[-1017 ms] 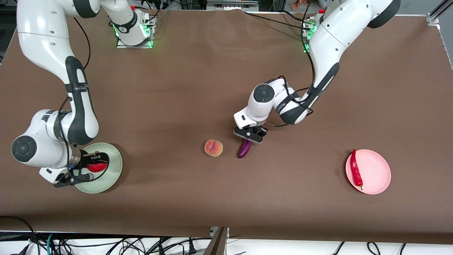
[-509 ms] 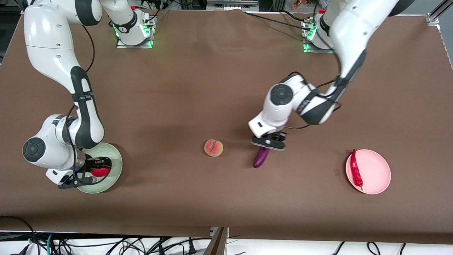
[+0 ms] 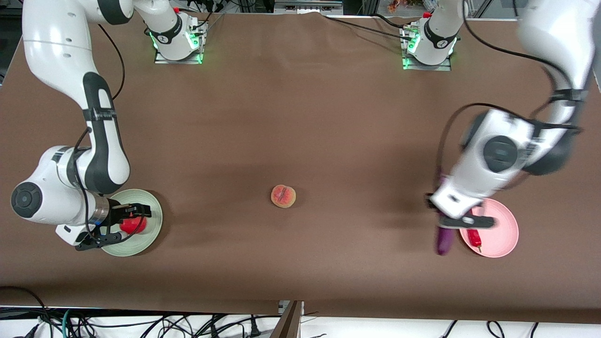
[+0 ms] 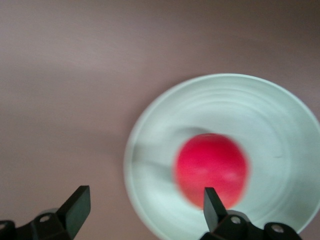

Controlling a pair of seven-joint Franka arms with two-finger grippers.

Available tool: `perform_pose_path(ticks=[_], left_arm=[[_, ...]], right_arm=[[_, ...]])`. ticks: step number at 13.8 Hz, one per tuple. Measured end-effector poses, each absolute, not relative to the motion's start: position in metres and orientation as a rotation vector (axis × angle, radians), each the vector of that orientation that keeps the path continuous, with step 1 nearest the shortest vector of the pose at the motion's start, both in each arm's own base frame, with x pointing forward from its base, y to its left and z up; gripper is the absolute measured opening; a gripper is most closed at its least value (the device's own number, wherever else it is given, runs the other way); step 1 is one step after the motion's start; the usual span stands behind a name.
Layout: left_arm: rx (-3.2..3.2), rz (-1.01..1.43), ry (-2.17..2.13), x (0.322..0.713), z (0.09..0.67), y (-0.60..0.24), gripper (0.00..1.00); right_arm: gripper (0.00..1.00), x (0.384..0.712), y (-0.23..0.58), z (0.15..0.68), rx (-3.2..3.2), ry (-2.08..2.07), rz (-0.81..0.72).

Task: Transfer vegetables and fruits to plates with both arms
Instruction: 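Carry the eggplant to the pink plate while the right gripper releases the apple, then lower the eggplant onto the pink plate while the right gripper reaches the peach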

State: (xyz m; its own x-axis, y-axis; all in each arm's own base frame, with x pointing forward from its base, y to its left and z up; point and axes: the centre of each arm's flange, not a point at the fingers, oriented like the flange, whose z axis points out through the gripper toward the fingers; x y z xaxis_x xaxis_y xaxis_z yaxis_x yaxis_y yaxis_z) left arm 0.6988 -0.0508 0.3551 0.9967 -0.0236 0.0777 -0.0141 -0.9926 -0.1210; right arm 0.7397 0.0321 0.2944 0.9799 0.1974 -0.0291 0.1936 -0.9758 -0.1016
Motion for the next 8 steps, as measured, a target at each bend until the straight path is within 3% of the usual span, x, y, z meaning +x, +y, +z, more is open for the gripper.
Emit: perform_pose_path(ticks=[5,8], left_arm=[[-3.063,0.014,-0.124,0.694,0.293,0.120,0.34],[-3.111,0.015,-0.154,0.692,0.253,0.143,0.34]], right_arm=[[1.00,0.719,0.185,0.297,-3.046,0.059,0.097],[1.00,0.702,0.277,0.297,-3.019,0.237,-0.034]])
